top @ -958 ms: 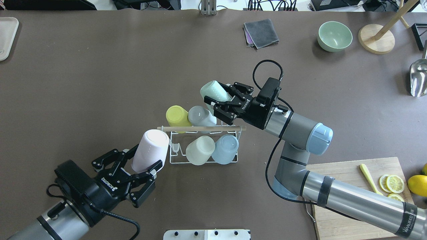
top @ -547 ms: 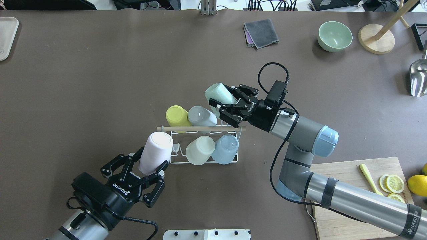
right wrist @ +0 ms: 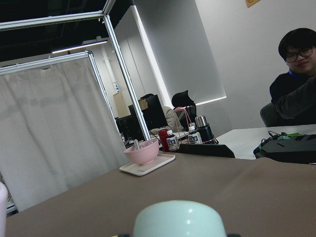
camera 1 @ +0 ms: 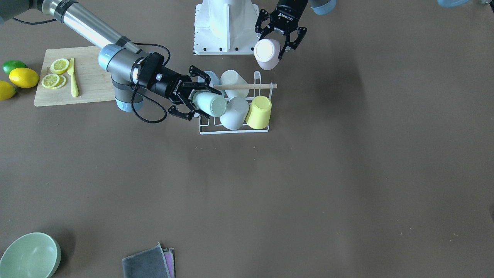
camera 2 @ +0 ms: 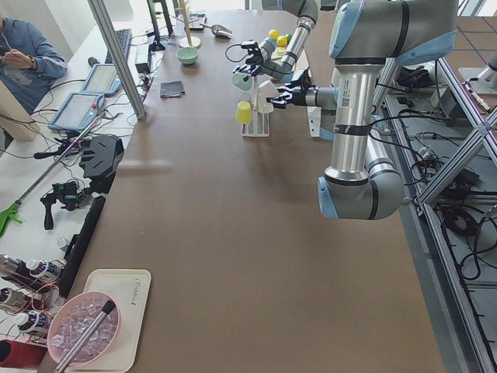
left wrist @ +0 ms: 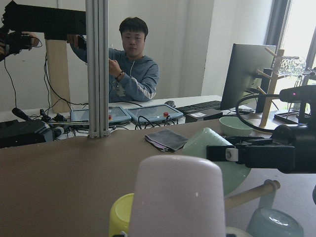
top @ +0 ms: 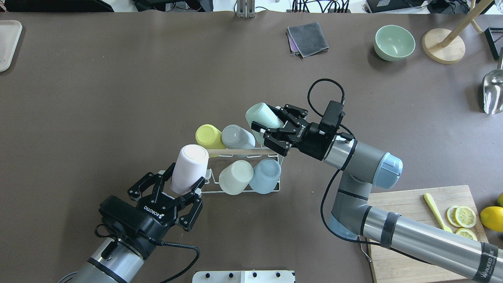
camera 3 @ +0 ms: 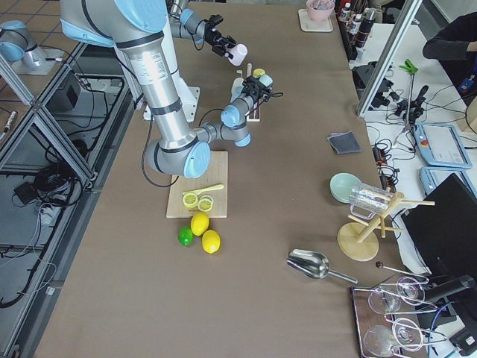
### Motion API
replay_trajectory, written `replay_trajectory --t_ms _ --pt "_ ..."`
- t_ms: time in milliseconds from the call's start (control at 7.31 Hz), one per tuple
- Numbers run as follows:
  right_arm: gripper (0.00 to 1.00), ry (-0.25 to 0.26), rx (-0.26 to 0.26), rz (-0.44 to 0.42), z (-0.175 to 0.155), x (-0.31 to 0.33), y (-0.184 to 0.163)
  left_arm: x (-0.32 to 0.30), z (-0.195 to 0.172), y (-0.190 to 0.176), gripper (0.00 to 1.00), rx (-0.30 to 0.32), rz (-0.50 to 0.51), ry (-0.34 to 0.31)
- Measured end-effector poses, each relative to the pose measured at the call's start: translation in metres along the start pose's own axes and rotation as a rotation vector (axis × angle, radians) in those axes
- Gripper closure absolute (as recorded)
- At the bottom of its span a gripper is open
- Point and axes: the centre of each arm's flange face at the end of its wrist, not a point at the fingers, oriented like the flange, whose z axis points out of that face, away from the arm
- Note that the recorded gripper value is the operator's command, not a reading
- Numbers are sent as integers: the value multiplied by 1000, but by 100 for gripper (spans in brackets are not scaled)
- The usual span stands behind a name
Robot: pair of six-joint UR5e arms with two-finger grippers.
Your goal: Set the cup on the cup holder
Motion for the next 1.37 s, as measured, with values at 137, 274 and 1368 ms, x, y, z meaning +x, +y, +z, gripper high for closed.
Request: replay_trajectory --t_ms 137,274,1368 --pt "91 0 2 -1 0 1 -1 4 5 3 74 2 -1 -3" --pt "67 1 3 -1 -1 1 -1 5 10 4 74 7 -1 -7" --pt "0 41 67 -32 -1 28 -49 1 34 12 74 17 -12 -23"
